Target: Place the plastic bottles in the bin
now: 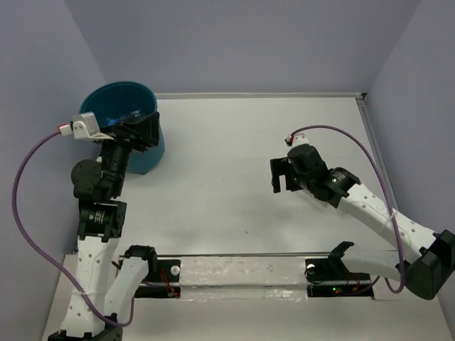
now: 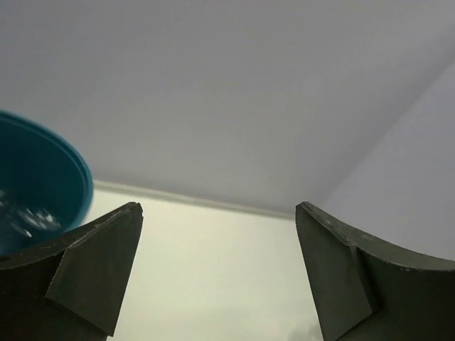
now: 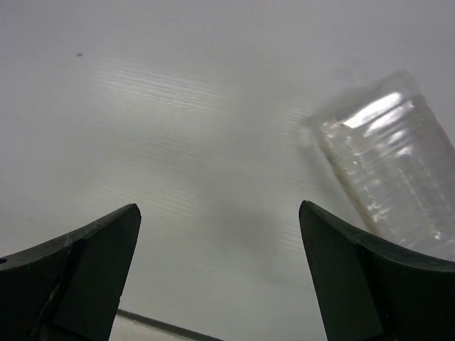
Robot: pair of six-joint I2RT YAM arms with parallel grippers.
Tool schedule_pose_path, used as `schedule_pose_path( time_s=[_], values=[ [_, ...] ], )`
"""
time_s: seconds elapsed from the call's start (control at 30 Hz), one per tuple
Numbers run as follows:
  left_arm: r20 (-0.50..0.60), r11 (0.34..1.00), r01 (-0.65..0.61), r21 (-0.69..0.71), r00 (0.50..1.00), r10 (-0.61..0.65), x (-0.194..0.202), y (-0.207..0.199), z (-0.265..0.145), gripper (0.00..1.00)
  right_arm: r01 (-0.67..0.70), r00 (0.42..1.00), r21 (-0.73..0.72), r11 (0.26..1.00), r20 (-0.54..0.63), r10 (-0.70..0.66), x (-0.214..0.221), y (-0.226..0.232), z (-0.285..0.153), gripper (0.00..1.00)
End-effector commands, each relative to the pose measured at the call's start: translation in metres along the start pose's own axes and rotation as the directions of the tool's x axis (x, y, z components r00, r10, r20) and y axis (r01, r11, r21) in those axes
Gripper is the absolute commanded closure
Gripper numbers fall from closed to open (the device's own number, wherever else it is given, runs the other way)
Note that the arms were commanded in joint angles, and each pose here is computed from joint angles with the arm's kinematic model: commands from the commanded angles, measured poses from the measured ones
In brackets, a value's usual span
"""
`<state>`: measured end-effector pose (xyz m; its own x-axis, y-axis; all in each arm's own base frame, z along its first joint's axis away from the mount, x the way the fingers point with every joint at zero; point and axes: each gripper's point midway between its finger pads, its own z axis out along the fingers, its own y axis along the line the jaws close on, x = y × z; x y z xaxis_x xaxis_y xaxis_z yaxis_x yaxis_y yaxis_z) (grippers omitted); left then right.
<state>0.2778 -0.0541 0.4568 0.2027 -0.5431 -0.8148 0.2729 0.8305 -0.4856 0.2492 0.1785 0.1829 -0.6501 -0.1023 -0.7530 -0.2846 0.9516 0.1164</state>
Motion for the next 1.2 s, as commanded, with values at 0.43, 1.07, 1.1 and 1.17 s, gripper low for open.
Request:
schedule_pose_path(
  time_s=[0.43, 1.07, 1.1, 1.17],
  values=[
    [-0.262, 0.959, -0.007, 0.284, 0.961, 0.085, 0.096, -0.047, -0.058, 0.01, 0.247, 0.882, 0.319, 0.915, -0.465, -0.076, 0.03, -0.125, 0.027, 0.0],
    [-0.254, 0.949, -0.008, 0.314, 0.963, 0.092, 0.094, -0.056, -0.069, 0.01, -0.02, 0.882, -0.145, 0.989, -0.468, -0.051, 0.064, -0.072, 0.117, 0.16],
    [-0.26, 0.95, -0.007, 0.312, 0.961, 0.092, 0.096, -0.055, -0.069, 0.01, -0.05, 0.899, -0.173, 0.984, -0.437, -0.031, 0.057, -0.063, 0.114, 0.17],
    [-0.27, 0.951, -0.006, 0.308, 0.958, 0.094, 0.1, -0.054, -0.067, 0.01, -0.102, 0.929, -0.205, 0.973, -0.369, 0.02, 0.041, -0.049, 0.112, 0.19]
  ],
)
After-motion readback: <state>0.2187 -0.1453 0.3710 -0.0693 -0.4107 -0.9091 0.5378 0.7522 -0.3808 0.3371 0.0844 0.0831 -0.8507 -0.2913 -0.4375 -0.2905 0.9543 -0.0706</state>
